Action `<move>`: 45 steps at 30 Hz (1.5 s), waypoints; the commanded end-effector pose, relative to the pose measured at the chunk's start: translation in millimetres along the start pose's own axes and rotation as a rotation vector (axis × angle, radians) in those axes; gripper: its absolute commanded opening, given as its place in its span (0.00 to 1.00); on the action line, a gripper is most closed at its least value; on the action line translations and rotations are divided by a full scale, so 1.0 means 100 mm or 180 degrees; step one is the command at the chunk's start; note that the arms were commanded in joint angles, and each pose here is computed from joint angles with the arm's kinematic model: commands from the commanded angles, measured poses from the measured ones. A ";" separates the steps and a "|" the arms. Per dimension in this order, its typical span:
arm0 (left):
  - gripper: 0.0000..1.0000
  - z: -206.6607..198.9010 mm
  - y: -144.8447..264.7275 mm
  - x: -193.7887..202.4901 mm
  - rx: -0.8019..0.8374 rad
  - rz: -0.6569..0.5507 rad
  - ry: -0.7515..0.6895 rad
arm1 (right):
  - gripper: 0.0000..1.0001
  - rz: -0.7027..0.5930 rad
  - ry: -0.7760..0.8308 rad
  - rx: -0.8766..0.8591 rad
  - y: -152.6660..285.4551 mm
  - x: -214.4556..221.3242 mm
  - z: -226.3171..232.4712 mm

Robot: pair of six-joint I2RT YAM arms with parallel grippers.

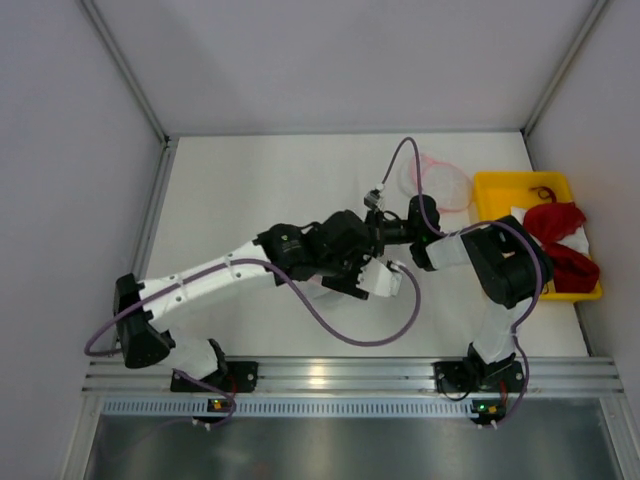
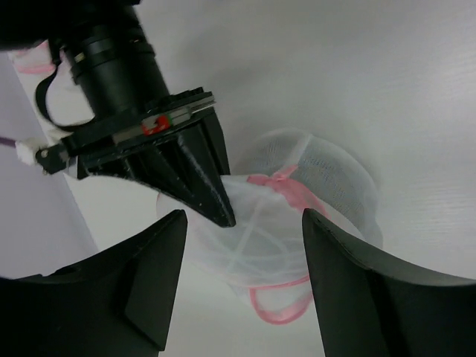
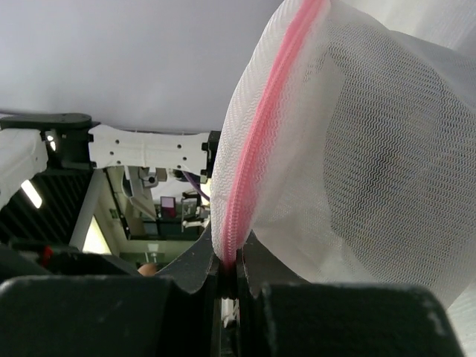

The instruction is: Place the bra in the laundry bag and zip it closed

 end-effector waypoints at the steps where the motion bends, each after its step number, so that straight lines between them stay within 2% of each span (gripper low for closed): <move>1: 0.69 0.05 -0.06 -0.01 -0.0067 0.0768 -0.0582 | 0.00 0.0003 0.0124 -0.0034 -0.05 0.03 0.08; 5: 0.68 -0.10 -0.26 -0.23 0.0240 0.1006 -0.0897 | 0.00 0.0019 0.0097 -0.0024 -0.04 0.04 0.04; 9: 0.66 -0.16 -0.46 -0.20 0.0469 0.1266 -0.0969 | 0.00 0.0033 0.0091 -0.0030 -0.04 0.05 0.03; 15: 0.66 -0.24 -0.55 -0.09 0.0680 0.1491 -0.1048 | 0.00 0.0041 0.0089 -0.0045 -0.04 0.05 0.05; 30: 0.63 -0.22 -0.81 -0.03 0.0686 0.1789 -0.1059 | 0.00 0.0107 0.0081 -0.0068 -0.08 0.11 0.09; 32: 0.59 -0.21 -0.84 0.01 0.0697 0.1848 -0.1065 | 0.00 0.0102 0.0077 -0.0066 -0.07 0.11 0.08; 37: 0.43 -0.18 -0.89 0.07 0.0704 0.1912 -0.1007 | 0.00 0.0111 0.0096 -0.0071 -0.07 0.13 0.09; 41: 0.25 -0.20 -0.89 0.07 0.0732 0.1901 -0.1009 | 0.00 0.0121 0.0105 -0.0072 -0.07 0.11 0.09; 42: 0.05 -0.20 -0.89 0.07 0.0738 0.1880 -0.1006 | 0.00 0.0121 0.0105 -0.0072 -0.08 0.10 0.09; 43: 0.00 -0.20 -0.88 0.06 0.0744 0.1863 -0.0996 | 0.00 0.0125 0.0125 -0.0073 -0.08 0.10 0.09; 45: 0.00 -0.23 -0.86 0.06 0.0777 0.1829 -0.0979 | 0.00 0.0116 0.0129 -0.0074 -0.08 0.08 0.10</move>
Point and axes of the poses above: each gripper's point midway between its finger pads, its own y axis back along the fingers, its own z axis along the line the jaws close on, x = y × z, the point moved 5 cm from there along y, back along the fingers, and after that the axes turned 6 degrees about -y, right-handed, at the moved point
